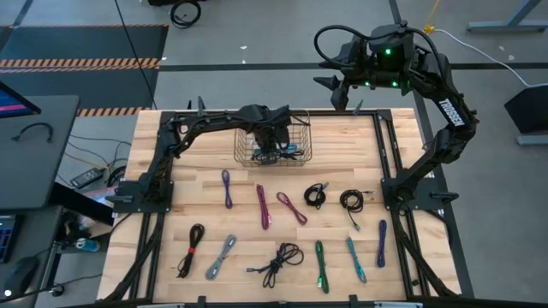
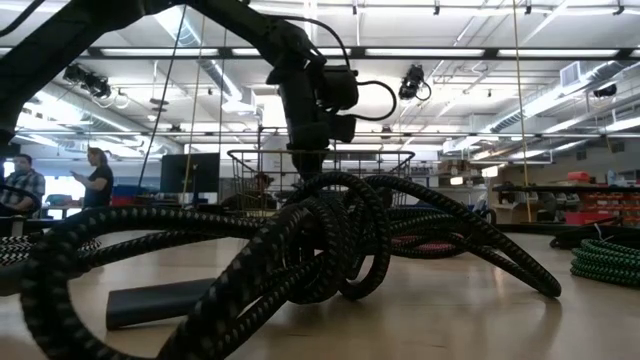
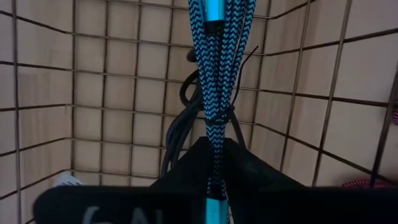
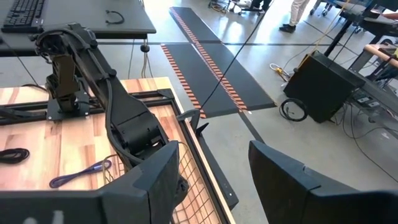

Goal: Pick and place USB-C Cables
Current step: Put the blue charger cable into the wire basket, then put the black charger cable into the wire basket

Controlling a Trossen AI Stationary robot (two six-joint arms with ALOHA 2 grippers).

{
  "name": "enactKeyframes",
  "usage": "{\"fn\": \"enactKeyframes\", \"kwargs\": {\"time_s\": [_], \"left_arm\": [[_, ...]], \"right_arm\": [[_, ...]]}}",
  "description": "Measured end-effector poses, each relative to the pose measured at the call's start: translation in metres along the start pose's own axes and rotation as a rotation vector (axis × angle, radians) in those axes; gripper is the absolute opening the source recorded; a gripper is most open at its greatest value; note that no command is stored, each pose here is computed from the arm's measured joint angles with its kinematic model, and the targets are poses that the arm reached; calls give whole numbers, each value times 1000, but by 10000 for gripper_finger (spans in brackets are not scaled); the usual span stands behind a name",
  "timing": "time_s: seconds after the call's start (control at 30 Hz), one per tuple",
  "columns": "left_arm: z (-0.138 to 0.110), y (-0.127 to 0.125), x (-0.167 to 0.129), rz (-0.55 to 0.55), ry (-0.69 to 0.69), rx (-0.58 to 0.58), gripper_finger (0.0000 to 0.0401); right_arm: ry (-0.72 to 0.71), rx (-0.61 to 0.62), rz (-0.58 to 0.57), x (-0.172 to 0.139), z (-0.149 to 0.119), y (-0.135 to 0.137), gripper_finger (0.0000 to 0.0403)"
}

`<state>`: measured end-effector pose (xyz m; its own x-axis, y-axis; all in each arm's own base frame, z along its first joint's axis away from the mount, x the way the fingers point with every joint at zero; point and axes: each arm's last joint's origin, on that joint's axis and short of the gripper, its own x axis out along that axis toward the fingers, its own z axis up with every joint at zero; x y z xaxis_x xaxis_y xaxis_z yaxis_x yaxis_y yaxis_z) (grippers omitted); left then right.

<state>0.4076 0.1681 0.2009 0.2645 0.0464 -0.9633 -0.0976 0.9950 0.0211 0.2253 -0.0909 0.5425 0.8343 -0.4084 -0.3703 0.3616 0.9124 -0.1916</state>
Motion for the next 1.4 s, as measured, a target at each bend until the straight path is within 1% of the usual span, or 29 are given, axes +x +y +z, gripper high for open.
{"fn": "enactKeyframes", "kwargs": {"time_s": [0.1,0.2,0.47,0.53,0.6,0.7,0.77,0.87,0.97,1.07,1.13,1.2,1.23,1.3,1.4], "left_arm": [[0,0,0,2,-5,-20,53],[2,1,0,6,-17,-20,70],[3,1,0,11,-34,-36,156],[3,0,-2,11,-35,-44,172],[4,0,-7,-2,-55,-55,179],[5,-1,-21,-12,-95,-60,182],[4,0,-35,-3,-127,-66,180],[2,-1,-64,13,-189,-90,176],[-3,-5,-99,28,-263,-113,175],[-10,-13,-137,30,-357,-100,174],[-17,-20,-164,35,-425,-98,174],[-24,-29,-188,35,-484,-93,174],[-29,-34,-199,35,-508,-91,174],[-39,-43,-222,33,-558,-84,174],[-56,-59,-252,27,-626,-60,174]], "right_arm": [[0,0,0,0,0,0,200],[0,0,0,0,0,0,200],[0,-7,0,0,0,0,200],[-2,-9,-1,-1,0,0,200],[-9,-19,-6,-6,0,-1,200],[-19,-24,-43,-19,0,-3,200],[4,-12,-74,-30,-4,-4,200],[67,45,-100,-47,-13,-4,200],[168,125,-85,-60,-26,-2,200],[309,197,-63,-68,-40,5,199],[320,253,-31,-64,-41,11,196],[357,275,82,-60,-46,21,191],[374,287,117,-58,-48,25,188],[435,317,141,-50,-55,35,184],[537,313,163,-35,-68,52,182]]}}
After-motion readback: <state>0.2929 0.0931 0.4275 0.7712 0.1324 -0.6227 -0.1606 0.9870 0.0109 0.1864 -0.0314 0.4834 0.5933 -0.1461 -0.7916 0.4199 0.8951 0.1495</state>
